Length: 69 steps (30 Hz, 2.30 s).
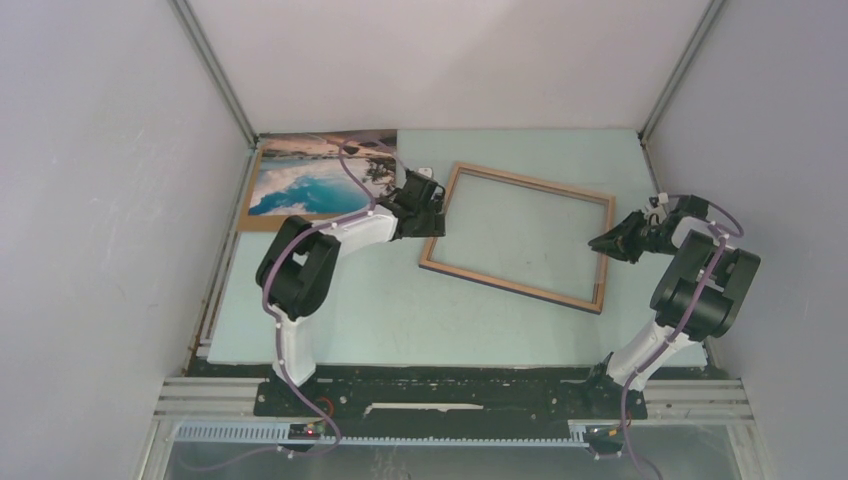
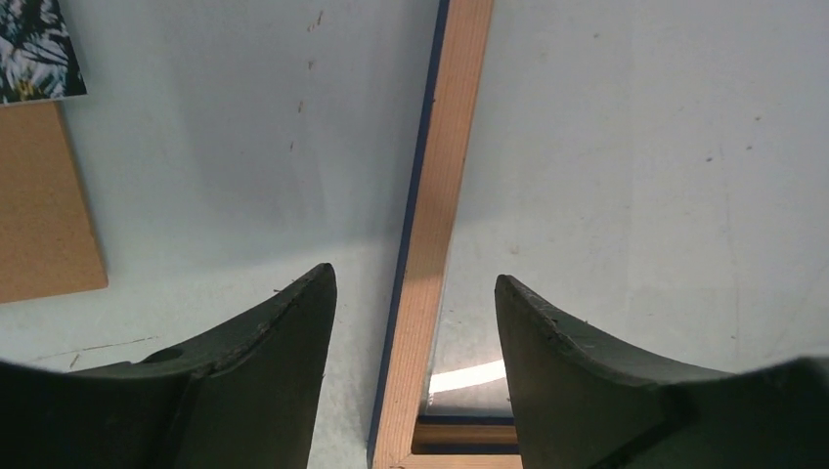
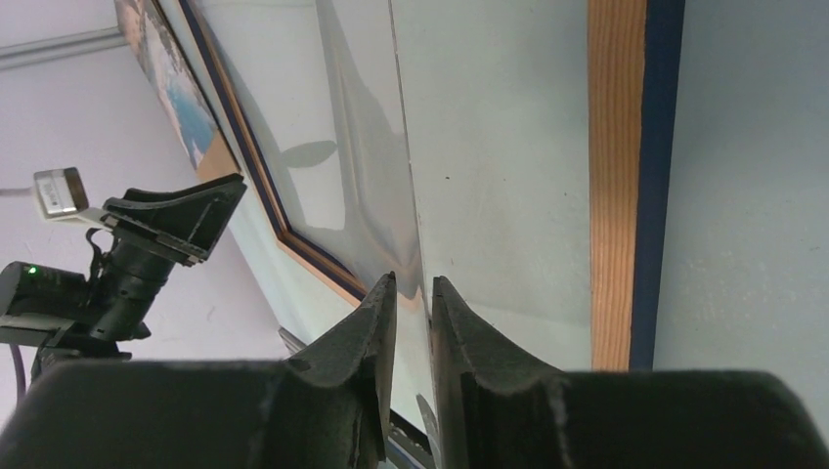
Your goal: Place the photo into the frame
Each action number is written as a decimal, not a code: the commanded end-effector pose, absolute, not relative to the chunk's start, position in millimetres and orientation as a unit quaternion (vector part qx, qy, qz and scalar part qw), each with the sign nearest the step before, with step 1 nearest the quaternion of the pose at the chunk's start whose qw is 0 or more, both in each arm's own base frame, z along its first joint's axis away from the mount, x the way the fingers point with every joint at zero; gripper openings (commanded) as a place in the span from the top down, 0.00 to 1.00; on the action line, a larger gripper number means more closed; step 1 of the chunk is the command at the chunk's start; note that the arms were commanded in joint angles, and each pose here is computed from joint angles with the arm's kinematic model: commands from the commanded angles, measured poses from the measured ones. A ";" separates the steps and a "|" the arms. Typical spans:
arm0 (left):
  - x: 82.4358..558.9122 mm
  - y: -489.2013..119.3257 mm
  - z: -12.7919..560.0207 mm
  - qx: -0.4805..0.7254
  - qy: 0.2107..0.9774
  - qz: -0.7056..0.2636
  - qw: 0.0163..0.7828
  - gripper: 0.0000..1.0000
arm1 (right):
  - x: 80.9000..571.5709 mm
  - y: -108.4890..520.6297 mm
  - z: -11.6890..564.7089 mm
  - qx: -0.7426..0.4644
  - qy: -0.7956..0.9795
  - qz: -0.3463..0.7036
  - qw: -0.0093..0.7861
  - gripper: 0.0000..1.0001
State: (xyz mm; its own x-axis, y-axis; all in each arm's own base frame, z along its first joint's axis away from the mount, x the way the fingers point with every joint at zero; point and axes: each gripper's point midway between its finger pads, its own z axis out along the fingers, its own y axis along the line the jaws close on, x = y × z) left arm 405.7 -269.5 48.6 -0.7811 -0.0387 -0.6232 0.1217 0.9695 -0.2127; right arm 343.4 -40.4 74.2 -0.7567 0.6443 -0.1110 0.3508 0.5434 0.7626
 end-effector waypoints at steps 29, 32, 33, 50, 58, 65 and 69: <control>369.4 -233.0 51.0 -0.025 0.941 -0.150 0.303 0.75 | 342.7 19.1 133.9 0.259 0.837 0.427 0.226 0.97; 368.7 -231.0 70.1 -0.022 0.935 -0.157 0.317 0.65 | 347.7 27.3 146.7 0.247 0.829 0.442 0.239 1.00; 368.2 -228.5 77.4 -0.022 0.933 -0.158 0.324 0.61 | 349.7 29.2 152.5 0.243 0.825 0.446 0.246 1.00; 334.4 -238.1 174.5 -0.010 0.880 -0.321 0.349 0.26 | 333.5 49.4 271.0 0.159 0.843 0.404 0.318 1.00; 346.6 -252.7 186.6 -0.043 0.860 -0.391 0.325 0.26 | 312.9 54.6 319.1 0.115 0.869 0.334 0.347 1.00; 353.9 -265.5 186.8 -0.058 0.851 -0.422 0.308 0.26 | 299.2 50.0 356.2 0.091 0.893 0.252 0.362 1.00; 356.2 -267.5 186.3 -0.060 0.850 -0.425 0.306 0.26 | 291.9 42.5 371.6 0.087 0.900 0.209 0.371 1.00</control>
State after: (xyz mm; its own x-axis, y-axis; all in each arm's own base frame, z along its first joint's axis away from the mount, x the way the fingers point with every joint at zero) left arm 350.6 -257.9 168.2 -0.8146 -0.3438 -0.4671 0.1234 0.6841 -0.7188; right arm 305.4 54.7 369.6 -0.6937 0.3575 -0.6252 -0.0469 0.8438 0.5346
